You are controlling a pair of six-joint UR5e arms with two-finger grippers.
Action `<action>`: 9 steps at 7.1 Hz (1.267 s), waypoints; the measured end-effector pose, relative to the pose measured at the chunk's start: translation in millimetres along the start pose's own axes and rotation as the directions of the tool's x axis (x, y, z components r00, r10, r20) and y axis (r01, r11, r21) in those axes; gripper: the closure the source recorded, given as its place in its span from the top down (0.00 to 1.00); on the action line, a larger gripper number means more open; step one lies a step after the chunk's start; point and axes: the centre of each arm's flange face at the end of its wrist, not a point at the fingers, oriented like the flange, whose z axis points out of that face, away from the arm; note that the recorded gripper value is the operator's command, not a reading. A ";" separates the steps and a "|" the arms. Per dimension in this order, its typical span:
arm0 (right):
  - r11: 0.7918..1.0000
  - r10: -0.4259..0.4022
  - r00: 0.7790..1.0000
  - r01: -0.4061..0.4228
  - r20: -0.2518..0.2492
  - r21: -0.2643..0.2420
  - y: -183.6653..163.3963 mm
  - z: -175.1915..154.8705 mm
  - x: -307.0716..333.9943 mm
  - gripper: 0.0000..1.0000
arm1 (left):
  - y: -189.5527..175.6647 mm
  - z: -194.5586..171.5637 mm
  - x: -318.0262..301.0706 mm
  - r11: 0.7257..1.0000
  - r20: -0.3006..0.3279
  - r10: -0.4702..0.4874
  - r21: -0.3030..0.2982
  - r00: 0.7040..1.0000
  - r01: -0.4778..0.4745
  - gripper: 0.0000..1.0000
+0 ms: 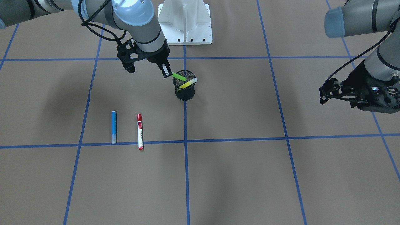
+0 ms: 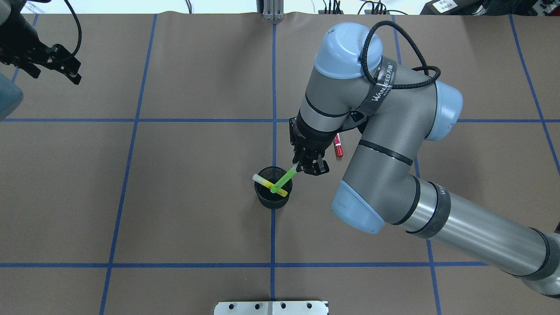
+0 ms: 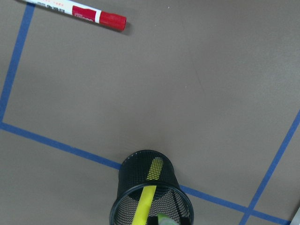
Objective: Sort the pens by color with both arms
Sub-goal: 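Lift the green highlighter out of the cup with the right gripper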
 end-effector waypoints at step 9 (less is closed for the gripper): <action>0.919 -0.230 0.920 0.098 0.317 0.382 -86.7 -110.8 -57.8 0.11 | 2.4 -30.7 0.5 0.999 0.020 -0.049 -0.007 0.999 0.049 0.99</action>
